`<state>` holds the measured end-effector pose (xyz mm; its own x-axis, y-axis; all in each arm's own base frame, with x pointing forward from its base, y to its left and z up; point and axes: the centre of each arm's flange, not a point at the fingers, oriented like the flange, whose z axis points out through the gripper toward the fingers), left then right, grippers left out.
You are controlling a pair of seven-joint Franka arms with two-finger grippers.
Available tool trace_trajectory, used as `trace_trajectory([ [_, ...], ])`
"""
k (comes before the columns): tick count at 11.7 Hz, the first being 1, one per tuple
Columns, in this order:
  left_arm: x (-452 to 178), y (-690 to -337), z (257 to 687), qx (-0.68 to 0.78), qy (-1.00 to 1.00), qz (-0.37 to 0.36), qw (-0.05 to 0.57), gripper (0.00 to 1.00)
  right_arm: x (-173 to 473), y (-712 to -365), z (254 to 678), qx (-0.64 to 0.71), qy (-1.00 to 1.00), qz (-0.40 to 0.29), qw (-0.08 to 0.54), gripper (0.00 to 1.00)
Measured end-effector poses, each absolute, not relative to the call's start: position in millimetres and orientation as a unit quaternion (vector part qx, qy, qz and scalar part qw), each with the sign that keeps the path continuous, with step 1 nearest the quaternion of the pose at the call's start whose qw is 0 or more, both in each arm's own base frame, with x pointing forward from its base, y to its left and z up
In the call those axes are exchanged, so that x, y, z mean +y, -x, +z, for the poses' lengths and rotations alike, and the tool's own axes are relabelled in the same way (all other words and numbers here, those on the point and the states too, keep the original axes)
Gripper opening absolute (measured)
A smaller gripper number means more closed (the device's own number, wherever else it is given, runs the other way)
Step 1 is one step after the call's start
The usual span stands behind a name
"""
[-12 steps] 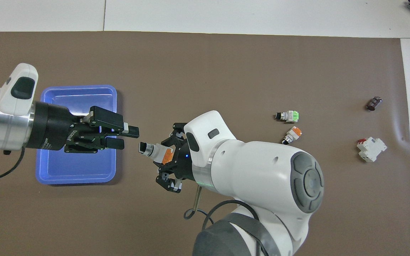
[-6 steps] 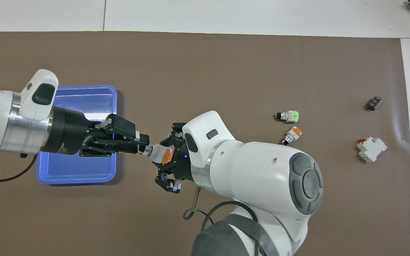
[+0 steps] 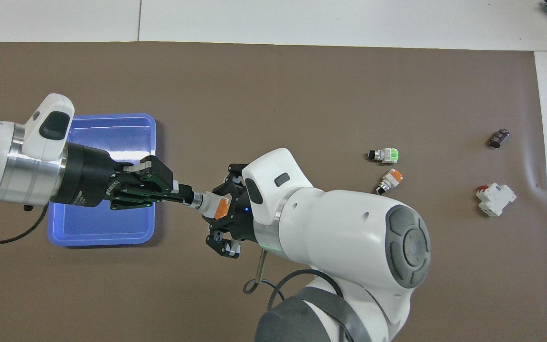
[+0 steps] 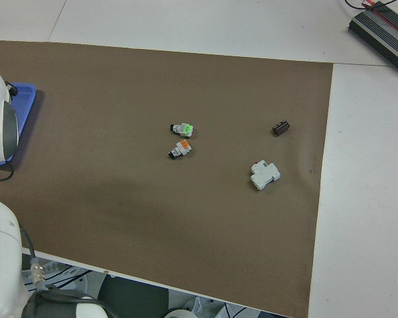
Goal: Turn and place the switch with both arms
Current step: 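Bring the switch toward the left gripper while the left gripper opens toward it, then close the left gripper on the switch and open the right gripper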
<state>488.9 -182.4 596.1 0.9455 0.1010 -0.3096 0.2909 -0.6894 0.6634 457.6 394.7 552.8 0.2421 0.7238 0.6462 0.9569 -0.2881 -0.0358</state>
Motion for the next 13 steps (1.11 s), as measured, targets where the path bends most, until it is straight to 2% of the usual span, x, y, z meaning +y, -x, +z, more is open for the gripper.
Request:
trace_trajectory([
  [4,-180,-489,597,0.18,-0.899,-0.156,0.368,0.09,396,-457,554,-0.554,0.757,-0.267,0.22,0.46],
  [13,-178,-490,606,0.531,-0.751,-0.281,0.273,0.09,395,-459,564,-0.55,0.757,-0.275,0.221,0.46],
])
